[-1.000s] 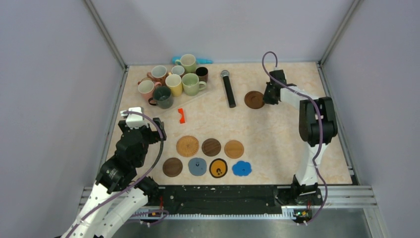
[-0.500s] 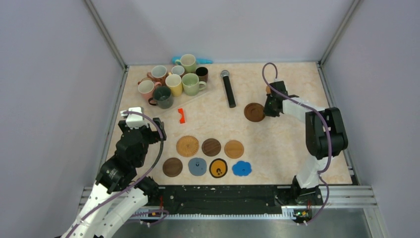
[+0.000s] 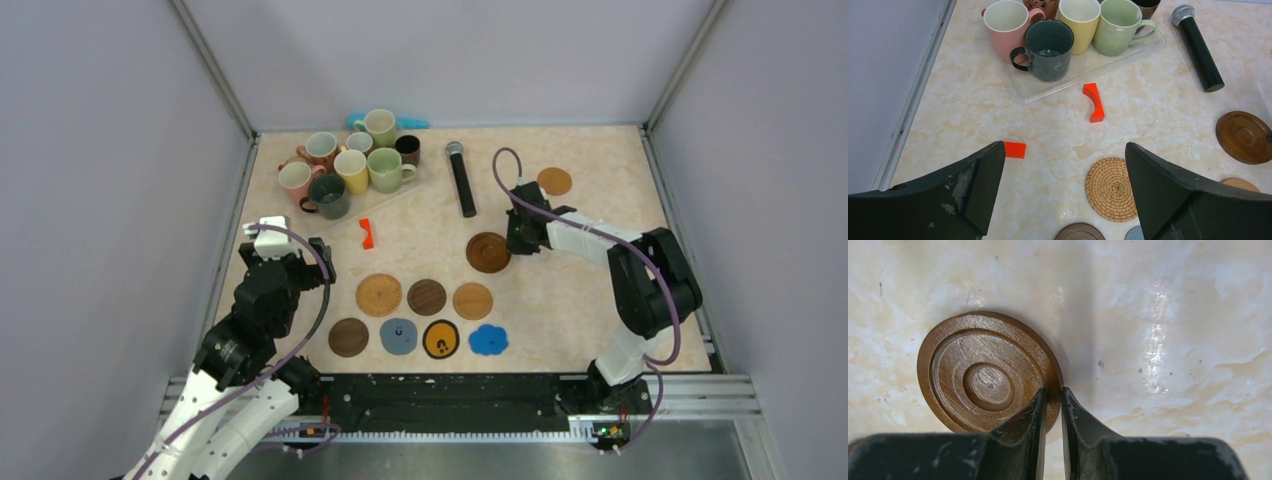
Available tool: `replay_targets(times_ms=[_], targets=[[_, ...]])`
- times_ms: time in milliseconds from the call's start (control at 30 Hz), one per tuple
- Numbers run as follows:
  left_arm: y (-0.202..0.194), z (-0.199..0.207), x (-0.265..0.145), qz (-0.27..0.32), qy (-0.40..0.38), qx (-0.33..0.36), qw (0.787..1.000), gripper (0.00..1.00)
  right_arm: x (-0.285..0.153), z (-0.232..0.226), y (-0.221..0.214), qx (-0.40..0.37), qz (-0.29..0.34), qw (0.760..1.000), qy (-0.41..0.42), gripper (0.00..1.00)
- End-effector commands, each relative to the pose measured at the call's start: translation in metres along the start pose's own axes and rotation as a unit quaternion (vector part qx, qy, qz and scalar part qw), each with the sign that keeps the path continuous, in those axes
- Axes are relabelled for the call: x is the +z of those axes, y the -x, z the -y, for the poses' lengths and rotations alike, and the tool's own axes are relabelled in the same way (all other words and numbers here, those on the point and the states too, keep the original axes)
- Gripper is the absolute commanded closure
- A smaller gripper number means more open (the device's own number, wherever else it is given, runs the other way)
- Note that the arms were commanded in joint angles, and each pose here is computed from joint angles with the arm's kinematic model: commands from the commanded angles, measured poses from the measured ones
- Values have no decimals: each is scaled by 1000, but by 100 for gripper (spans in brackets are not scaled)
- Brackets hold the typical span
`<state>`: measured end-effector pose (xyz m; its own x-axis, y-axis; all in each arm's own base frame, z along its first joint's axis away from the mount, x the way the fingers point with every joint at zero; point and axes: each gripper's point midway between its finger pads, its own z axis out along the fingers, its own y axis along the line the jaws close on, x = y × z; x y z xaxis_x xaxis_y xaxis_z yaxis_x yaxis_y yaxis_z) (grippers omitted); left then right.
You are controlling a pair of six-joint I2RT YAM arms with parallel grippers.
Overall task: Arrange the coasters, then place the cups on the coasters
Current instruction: Move the coaster to the center of the board.
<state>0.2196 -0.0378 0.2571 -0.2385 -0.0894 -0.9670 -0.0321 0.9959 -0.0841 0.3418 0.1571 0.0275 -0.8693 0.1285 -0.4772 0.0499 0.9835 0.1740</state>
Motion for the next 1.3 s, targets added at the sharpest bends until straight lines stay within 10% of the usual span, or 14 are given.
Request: replay_targets(times_ms=[0,1267], targets=[[8,3,1,15,-6,-5,1000,5,1,-15,-49,-26,-75,997,0,85],[9,1,-1,20,-6,-8,1000,5,45,-164,-48,-51,-61,993,91,86]])
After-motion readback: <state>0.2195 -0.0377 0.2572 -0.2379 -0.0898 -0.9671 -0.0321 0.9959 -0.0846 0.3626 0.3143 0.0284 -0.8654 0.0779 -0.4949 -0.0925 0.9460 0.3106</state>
